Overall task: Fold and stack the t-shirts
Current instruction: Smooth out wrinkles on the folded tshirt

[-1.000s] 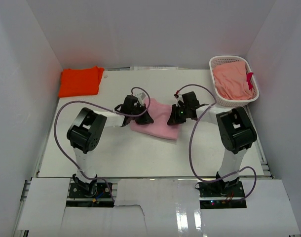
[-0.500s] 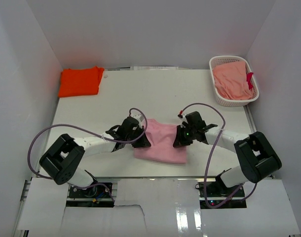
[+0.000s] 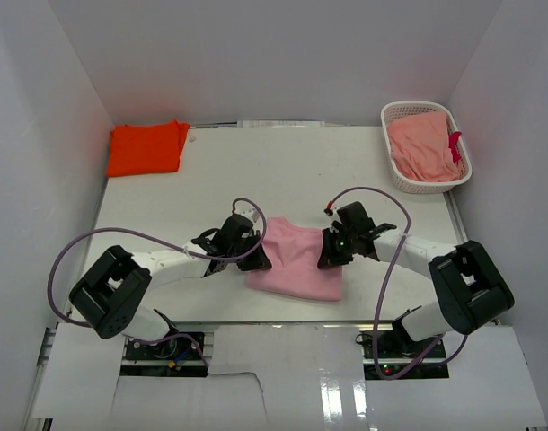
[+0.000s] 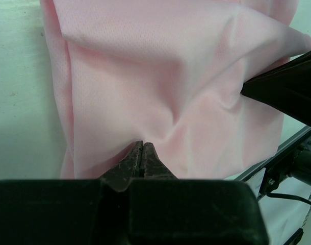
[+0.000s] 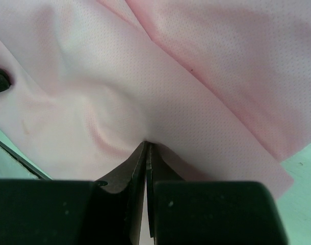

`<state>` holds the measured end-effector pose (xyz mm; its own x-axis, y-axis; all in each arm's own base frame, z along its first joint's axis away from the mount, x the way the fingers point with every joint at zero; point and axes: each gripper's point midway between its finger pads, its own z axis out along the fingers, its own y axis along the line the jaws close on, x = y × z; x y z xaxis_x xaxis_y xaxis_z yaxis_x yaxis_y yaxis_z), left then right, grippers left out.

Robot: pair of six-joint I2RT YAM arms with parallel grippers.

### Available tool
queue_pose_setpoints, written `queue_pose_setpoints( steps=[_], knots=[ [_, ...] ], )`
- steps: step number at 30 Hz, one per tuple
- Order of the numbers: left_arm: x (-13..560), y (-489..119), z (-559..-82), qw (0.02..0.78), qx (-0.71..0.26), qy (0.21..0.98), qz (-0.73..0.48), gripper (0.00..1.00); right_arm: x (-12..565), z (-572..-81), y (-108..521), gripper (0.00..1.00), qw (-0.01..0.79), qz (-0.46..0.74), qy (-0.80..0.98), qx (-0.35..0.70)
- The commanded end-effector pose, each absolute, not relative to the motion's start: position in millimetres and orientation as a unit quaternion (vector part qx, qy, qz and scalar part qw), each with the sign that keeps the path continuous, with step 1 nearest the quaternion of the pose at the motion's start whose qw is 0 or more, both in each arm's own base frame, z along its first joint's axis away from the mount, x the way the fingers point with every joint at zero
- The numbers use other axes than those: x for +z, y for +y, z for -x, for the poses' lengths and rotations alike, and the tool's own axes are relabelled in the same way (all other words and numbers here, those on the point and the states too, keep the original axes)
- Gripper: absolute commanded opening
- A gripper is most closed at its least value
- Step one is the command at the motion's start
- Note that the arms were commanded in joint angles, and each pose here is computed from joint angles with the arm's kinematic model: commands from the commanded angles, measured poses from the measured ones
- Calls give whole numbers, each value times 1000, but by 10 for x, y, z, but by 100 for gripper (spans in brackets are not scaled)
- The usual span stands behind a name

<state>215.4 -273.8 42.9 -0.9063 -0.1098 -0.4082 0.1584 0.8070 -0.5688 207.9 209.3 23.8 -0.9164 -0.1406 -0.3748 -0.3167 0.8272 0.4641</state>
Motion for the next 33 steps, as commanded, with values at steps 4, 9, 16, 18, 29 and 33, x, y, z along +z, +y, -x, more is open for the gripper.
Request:
queue_pose_setpoints(
  steps=[4,9,16,18,29,33],
  knots=[
    [432,-2779,-2122,218,-313,924,-10,0,272,-2220,2161,8,172,138,940,262],
    [408,-2800,-2038,211,-313,926,-11,0,235,-2272,2169,8,172,139,941,256],
    [337,-2811,-1950,200,-309,930,-11,0,183,-2364,2208,8,173,140,941,253],
    [319,-2802,-1937,199,-307,931,-10,0,174,-2407,2232,8,172,141,942,252],
    [443,-2757,-2076,234,-288,929,-10,0,332,-2418,2260,9,187,146,935,264],
    [721,-2789,-2256,266,-276,924,-19,0,564,-2437,2270,10,203,154,929,270]
  ],
)
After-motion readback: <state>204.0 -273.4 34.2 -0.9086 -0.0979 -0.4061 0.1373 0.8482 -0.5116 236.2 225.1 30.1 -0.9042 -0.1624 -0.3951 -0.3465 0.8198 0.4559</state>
